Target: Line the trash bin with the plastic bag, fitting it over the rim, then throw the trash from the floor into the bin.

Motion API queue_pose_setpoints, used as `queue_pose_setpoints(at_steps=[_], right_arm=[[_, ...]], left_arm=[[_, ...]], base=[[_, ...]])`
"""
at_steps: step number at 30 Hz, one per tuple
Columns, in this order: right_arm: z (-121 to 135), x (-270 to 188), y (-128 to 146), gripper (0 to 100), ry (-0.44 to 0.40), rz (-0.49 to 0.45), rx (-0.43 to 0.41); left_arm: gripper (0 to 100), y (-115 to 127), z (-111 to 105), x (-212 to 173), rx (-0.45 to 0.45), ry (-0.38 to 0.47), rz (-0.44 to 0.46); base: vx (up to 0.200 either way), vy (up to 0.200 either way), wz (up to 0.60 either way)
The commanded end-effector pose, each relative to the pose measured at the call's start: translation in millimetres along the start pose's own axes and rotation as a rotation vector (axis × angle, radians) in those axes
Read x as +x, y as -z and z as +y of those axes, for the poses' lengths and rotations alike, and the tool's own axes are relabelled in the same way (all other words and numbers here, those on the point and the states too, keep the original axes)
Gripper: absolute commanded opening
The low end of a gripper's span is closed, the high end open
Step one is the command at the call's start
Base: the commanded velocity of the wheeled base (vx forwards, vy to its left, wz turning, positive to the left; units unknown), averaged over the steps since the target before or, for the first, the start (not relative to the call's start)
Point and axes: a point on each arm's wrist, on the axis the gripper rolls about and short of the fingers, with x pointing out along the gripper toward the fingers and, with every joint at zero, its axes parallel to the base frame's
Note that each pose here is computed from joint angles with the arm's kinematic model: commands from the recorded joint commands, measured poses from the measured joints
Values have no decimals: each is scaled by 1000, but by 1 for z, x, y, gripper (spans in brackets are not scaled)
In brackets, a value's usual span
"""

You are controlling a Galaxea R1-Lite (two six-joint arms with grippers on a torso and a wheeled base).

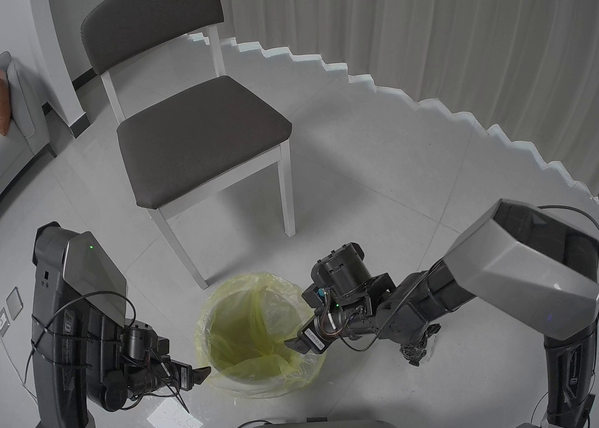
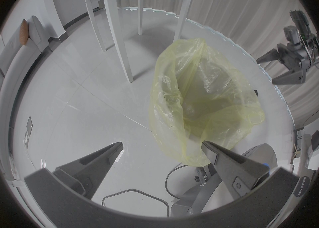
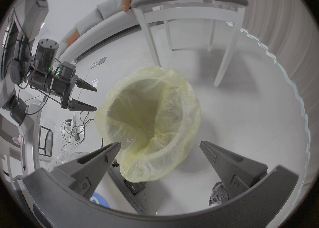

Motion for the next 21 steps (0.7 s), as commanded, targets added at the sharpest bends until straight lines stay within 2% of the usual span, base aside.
queue_pose_setpoints(at_steps=[1,9,14,21], right_arm=[[19,31,13,100,-24,17,-37],[19,61,34,100,19,71,-90],[19,60,36,100,22,78,-113],[19,58,46,100,16,121,-207]], left_arm=[[100,-9,-1,-11,-1,0,-56],[100,-11,-2,-19,2,4,-69],[100,-11,-3,-19,6,7,-70],[100,-13,-4,-22,8,9,-82]], base=[[0,0,0],[0,0,0],[0,0,0],[0,0,0]])
